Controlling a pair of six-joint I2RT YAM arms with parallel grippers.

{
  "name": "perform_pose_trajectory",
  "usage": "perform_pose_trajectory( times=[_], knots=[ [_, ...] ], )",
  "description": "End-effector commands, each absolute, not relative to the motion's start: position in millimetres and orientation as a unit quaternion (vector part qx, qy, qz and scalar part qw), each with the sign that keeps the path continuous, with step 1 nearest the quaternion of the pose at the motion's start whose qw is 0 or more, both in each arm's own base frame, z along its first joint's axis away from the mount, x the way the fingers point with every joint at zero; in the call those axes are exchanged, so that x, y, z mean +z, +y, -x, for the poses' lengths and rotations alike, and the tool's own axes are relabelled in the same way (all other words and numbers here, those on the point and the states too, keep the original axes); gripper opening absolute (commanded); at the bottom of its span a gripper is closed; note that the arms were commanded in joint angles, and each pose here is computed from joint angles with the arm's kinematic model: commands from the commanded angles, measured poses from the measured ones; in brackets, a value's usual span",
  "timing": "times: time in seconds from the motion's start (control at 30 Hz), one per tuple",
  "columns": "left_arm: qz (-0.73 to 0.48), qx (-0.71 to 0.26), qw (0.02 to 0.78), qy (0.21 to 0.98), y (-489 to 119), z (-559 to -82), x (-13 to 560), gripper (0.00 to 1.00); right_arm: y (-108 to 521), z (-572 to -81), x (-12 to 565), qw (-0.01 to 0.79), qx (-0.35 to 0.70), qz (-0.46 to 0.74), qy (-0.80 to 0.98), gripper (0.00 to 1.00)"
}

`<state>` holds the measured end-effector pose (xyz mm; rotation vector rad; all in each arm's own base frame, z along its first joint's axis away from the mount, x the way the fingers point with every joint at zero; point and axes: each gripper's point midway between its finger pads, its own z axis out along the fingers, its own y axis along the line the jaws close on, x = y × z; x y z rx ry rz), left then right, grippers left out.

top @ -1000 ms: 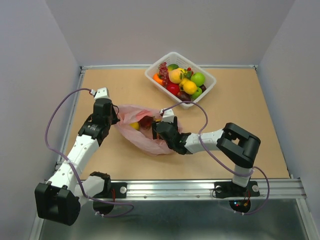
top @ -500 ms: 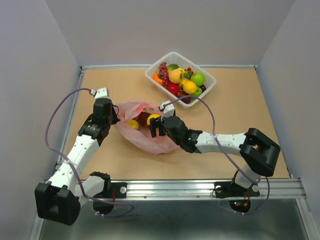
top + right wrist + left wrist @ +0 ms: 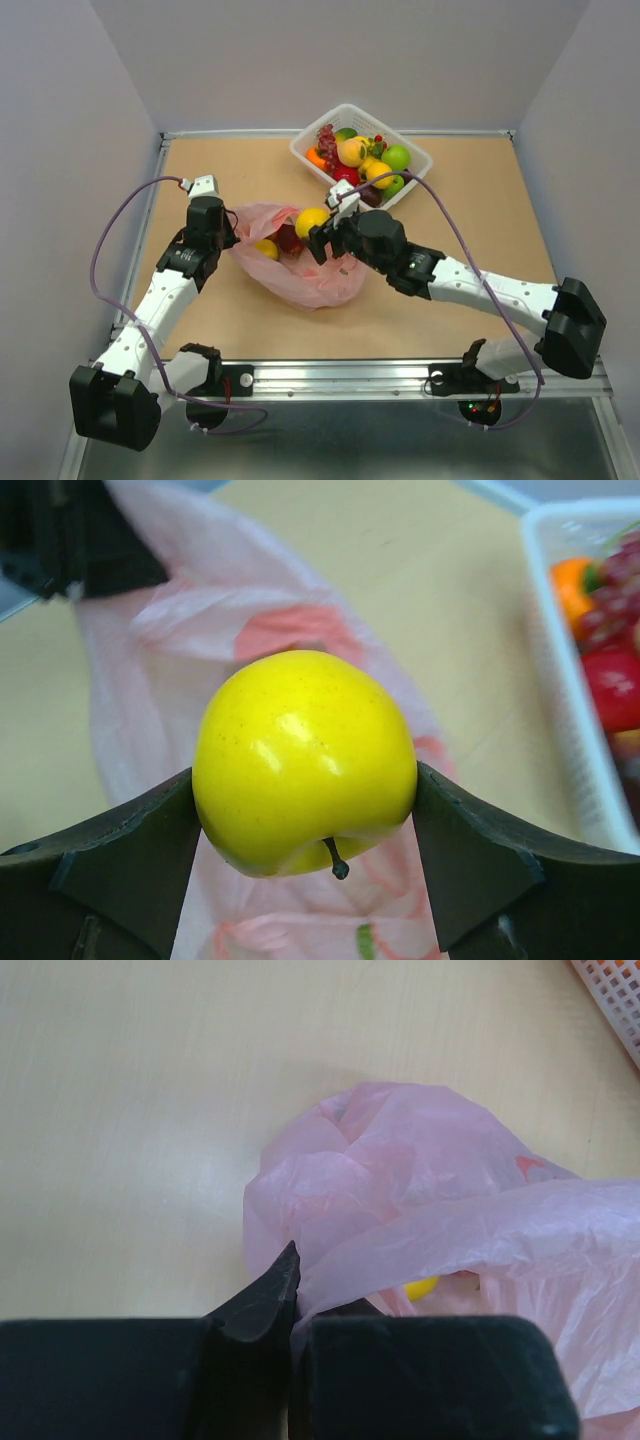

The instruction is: Untie the knot of the plastic bag and take out the fruit

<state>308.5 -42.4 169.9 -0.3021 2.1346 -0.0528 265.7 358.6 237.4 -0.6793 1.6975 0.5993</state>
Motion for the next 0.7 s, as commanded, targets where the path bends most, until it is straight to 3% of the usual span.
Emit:
perform_pose_trajectory(
  times=[0.0, 0.4, 0.53, 0.57, 0.67],
  knots=[
    [0.123, -0.017, 0.485, 0.866, -39, -310, 172, 0.12, 314, -326, 308, 0.653, 0.185, 0.226, 0.699, 0.21],
    [0.122, -0.02, 0.484, 0.866, -41, -310, 172, 0.12, 196, -505, 305, 0.671, 0.067, 0.071, 0.735, 0.23],
    [0.12, -0.021, 0.485, 0.866, -41, -310, 173, 0.12, 183, -553, 298, 0.67, 0.074, 0.053, 0.737, 0.31],
    [0.12, -0.021, 0.484, 0.866, -41, -310, 172, 0.12, 178, -565, 310, 0.68, 0.072, 0.046, 0.728, 0.36],
    [0.122, -0.018, 0.483, 0.867, -39, -311, 171, 0.12, 184, -594, 278, 0.665, 0.068, 0.052, 0.742, 0.48]
  ],
)
